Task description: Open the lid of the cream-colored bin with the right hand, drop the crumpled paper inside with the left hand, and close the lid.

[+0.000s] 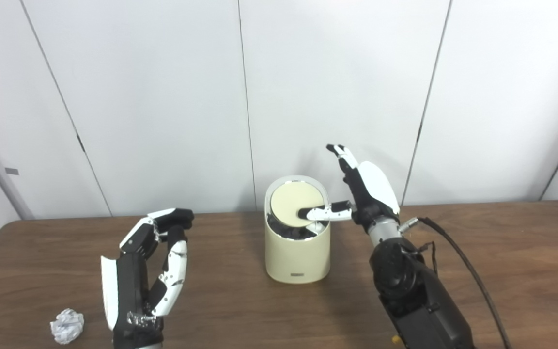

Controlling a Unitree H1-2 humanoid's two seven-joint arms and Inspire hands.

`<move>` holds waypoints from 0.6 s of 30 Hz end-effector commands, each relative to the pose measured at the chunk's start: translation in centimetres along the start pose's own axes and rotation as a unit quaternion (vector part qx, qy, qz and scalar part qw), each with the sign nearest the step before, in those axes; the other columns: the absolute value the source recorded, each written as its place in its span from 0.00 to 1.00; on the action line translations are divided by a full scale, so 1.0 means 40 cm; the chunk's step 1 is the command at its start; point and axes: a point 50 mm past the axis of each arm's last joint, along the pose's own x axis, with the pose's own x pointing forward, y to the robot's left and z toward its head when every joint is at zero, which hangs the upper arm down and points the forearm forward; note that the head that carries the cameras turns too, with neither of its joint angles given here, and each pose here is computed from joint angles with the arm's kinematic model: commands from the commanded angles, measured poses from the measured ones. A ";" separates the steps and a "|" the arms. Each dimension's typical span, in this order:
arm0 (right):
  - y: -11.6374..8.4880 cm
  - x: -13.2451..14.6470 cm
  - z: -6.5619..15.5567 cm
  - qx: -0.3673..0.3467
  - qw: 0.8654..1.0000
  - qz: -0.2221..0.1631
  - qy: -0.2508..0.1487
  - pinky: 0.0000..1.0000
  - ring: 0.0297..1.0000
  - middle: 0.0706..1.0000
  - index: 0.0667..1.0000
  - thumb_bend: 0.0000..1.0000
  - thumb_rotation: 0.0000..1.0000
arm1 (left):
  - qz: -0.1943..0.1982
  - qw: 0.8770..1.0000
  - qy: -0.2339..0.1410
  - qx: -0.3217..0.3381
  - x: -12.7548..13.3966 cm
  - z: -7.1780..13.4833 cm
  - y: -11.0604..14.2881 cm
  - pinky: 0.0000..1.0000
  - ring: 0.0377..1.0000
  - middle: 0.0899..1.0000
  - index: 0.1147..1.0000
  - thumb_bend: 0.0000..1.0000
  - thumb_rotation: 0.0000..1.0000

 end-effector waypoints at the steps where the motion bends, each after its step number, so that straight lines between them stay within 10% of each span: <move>1: -0.033 0.013 0.024 0.006 1.000 -0.021 -0.019 0.77 0.92 0.97 0.94 0.88 0.55 | 0.006 0.999 -0.035 -0.007 0.028 0.029 -0.005 0.51 0.59 0.59 0.55 0.20 0.48; 9: -0.031 -0.001 0.000 0.001 0.999 -0.005 -0.032 0.74 0.89 0.94 0.92 0.84 0.93 | 0.005 0.999 -0.035 -0.009 0.028 0.027 -0.004 0.51 0.59 0.59 0.55 0.20 0.48; 18: -0.070 -0.066 0.001 0.072 0.994 0.005 -0.087 0.77 0.90 0.94 0.94 0.90 0.99 | 0.010 0.999 -0.033 -0.008 0.027 0.026 0.000 0.50 0.59 0.59 0.55 0.20 0.48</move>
